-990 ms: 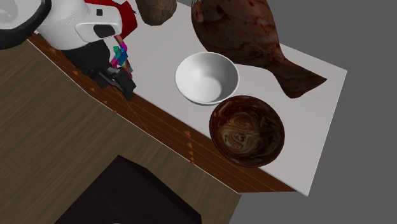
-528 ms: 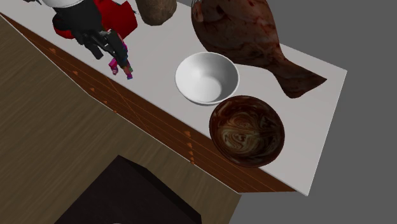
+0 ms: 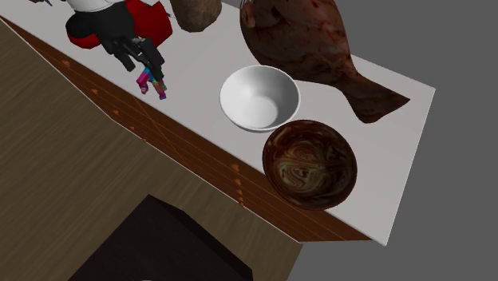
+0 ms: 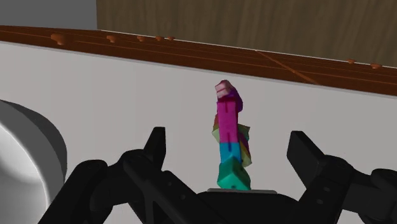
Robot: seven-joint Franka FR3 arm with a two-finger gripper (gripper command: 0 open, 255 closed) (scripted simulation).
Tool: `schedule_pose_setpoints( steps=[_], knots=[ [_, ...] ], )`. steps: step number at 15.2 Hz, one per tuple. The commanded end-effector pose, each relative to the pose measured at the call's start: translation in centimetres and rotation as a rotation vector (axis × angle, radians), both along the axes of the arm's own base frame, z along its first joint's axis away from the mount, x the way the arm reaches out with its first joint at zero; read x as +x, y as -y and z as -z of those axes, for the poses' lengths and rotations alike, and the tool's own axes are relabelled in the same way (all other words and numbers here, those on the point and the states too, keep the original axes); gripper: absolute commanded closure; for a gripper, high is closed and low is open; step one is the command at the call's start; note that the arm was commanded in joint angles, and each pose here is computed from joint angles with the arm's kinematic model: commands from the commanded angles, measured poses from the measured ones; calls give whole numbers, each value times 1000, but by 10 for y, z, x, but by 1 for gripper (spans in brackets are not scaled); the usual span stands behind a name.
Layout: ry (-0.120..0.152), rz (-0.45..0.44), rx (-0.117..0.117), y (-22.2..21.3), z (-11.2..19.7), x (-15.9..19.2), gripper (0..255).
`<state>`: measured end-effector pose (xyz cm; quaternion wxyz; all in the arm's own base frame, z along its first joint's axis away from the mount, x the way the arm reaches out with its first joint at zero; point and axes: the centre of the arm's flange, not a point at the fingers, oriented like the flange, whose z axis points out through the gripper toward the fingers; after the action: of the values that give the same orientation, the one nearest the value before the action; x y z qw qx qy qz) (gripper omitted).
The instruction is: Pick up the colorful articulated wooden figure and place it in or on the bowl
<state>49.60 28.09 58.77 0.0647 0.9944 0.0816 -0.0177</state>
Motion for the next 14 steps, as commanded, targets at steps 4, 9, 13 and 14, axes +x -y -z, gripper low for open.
schedule_pose_setpoints(
  steps=[4,9,13,14],
  knots=[
    [0,0,0,2,14,0,0],
    [0,0,0,2,14,0,0],
    [0,0,0,2,14,0,255],
    [0,0,0,2,14,0,255]
  ],
)
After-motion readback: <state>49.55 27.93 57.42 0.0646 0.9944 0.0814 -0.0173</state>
